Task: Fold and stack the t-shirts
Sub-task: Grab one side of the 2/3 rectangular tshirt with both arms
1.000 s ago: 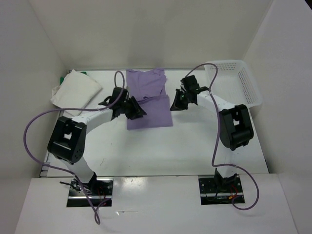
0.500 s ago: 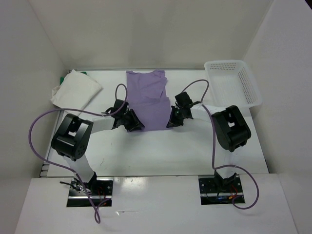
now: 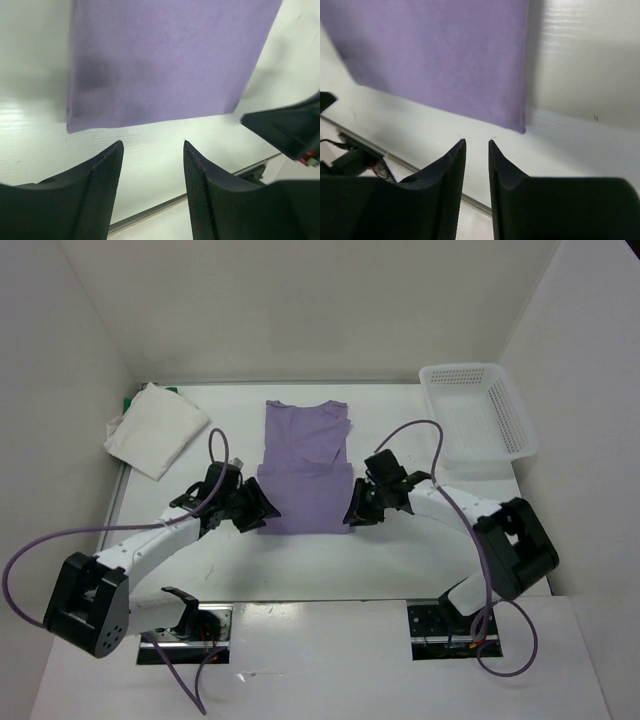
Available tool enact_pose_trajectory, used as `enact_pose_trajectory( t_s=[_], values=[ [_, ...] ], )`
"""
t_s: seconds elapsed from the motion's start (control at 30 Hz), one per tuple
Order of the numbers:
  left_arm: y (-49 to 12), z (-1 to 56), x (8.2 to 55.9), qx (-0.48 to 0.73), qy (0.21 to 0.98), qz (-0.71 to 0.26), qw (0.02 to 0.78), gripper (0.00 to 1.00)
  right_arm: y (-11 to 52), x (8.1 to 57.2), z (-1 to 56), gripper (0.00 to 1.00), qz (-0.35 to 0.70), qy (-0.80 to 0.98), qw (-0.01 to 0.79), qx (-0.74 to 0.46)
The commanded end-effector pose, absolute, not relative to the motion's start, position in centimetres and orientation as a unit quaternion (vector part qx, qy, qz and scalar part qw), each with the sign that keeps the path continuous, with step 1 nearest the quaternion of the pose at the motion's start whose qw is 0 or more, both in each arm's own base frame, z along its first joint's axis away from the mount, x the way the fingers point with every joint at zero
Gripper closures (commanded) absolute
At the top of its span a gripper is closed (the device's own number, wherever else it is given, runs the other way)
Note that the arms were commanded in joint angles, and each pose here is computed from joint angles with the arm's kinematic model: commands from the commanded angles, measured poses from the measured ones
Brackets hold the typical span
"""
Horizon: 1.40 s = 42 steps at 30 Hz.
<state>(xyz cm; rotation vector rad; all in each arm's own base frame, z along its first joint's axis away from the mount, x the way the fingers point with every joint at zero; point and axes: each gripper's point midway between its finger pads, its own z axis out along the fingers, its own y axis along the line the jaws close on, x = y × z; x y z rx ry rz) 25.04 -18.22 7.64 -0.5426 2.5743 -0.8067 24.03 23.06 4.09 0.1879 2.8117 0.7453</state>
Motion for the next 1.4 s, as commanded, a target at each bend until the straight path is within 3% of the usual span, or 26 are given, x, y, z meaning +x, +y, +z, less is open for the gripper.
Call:
enact_pose_trajectory(
  t_s=[0.0, 0.17, 0.43, 0.57, 0.7, 0.8, 0.83, 1.03, 1.2, 1.37],
  values=[
    [-16.0, 5.7, 22.8, -0.219, 0.928, -0.246, 0.174, 0.41, 22.3, 24.3, 6.8, 0.69, 0.276, 0.946, 0.149, 0.083],
    [-15.2, 3.3, 21.7, -0.260, 0.921, -0.237, 0.167, 0.41, 21.6, 23.0, 4.1, 0.56, 0.270, 0.950, 0.124, 0.094],
    [-15.1, 2.5, 23.7, -0.289, 0.912, -0.225, 0.186, 0.39, 21.0, 24.5, 1.9, 0.53, 0.258, 0.951, 0.126, 0.118],
    [-14.5, 2.2, 24.0, -0.303, 0.908, -0.213, 0.197, 0.50, 21.2, 24.1, 0.8, 0.53, 0.262, 0.951, 0.113, 0.117],
    [-14.1, 2.3, 24.6, -0.314, 0.901, -0.212, 0.212, 0.64, 21.1, 24.0, 0.6, 0.59, 0.259, 0.952, 0.110, 0.117],
    [-14.0, 2.4, 24.9, -0.315, 0.898, -0.211, 0.221, 0.73, 21.1, 24.3, 0.6, 0.69, 0.258, 0.952, 0.116, 0.118],
    [-13.9, 2.1, 24.8, -0.316, 0.900, -0.207, 0.216, 0.75, 21.1, 24.3, 0.6, 0.78, 0.258, 0.952, 0.116, 0.118],
    [-14.2, 2.3, 25.6, -0.303, 0.904, -0.206, 0.221, 0.96, 21.0, 24.2, 0.8, 0.98, 0.259, 0.952, 0.116, 0.118],
    [-14.3, 3.2, 24.3, -0.283, 0.912, -0.213, 0.206, 1.00, 20.9, 23.9, 2.4, 1.00, 0.266, 0.948, 0.128, 0.115],
    [-15.0, 5.5, 20.5, -0.249, 0.917, -0.256, 0.177, 1.00, 20.0, 19.9, 3.3, 1.00, 0.269, 0.949, 0.097, 0.134]
  ],
)
